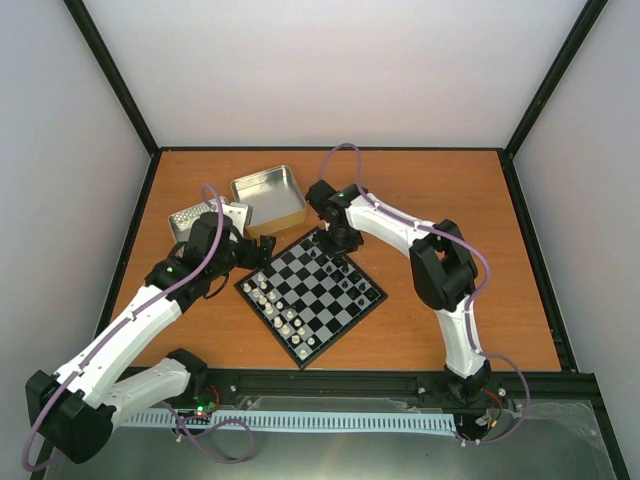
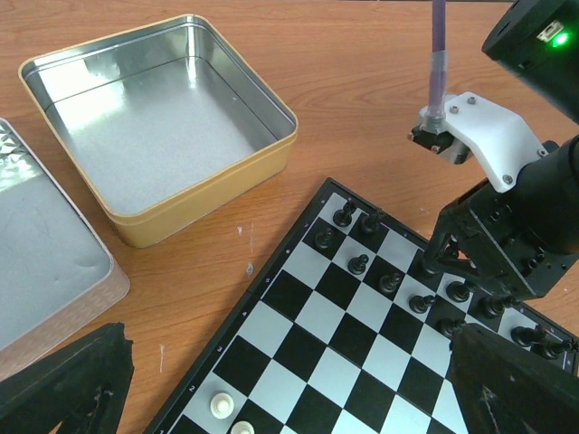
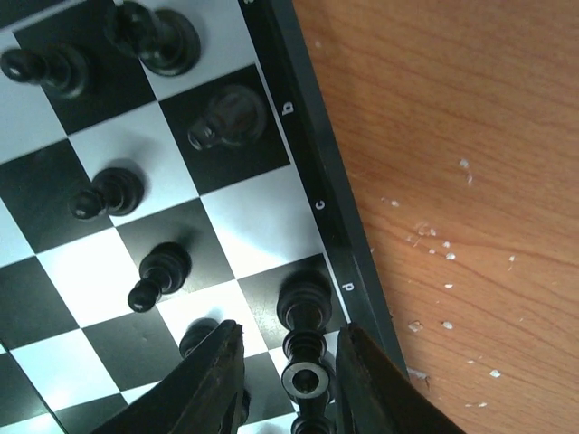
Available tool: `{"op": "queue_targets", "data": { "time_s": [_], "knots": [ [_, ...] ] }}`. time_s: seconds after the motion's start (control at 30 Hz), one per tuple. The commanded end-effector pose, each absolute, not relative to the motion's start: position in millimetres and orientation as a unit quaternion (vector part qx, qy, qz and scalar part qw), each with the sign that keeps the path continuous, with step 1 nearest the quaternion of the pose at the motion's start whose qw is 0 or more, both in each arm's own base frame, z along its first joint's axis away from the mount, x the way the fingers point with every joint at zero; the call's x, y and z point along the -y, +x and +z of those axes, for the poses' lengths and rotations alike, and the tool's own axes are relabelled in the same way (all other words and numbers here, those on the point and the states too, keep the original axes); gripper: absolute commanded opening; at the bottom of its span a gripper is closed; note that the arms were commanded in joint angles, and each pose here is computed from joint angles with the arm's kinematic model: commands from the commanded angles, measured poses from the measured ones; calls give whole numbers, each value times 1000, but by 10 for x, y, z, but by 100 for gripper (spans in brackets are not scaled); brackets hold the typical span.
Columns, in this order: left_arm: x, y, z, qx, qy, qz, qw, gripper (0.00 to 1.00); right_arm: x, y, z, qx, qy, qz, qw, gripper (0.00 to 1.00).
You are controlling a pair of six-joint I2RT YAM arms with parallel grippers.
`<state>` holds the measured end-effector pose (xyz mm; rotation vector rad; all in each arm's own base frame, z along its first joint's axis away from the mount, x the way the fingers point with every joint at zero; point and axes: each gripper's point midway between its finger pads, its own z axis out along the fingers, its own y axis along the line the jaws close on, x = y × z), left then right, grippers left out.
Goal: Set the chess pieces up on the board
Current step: Place the chess piece on the chessboard.
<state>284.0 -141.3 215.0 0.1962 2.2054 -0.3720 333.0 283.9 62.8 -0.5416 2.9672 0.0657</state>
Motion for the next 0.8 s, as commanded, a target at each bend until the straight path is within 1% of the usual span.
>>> {"op": "queue_targets", "data": {
  "time_s": [0.0,0.13,0.27,0.37,0.43,0.53,0.7,0.77],
  "knots": [
    [1400,2858,2187,-883,85,-145,439,97,-2921,3462,953,-977,-165,40,126,30],
    [1423,2863,2157,-885,87,-148,433,97,-2903,3550,1182,-974,-144,46,170,33],
    [1485,2869,2068,-891,94,-156,416,96,-2860,3569,1415,-968,-121,62,210,34],
    [1539,2884,1974,-898,96,-162,398,93,-2820,3553,1517,-963,-102,79,238,35],
    [1571,2902,1871,-905,95,-163,381,88,-2793,3515,1532,-959,-94,92,251,35],
    [1621,2947,1713,-917,91,-162,354,76,-2741,3447,1492,-954,-83,108,266,35],
    [1694,3075,1449,-938,91,-143,302,53,-2692,3353,1488,-945,-81,133,287,34],
    [1742,3082,1400,-941,98,-147,287,51,-2732,3295,1512,-939,-100,154,292,34]
  ]
}}
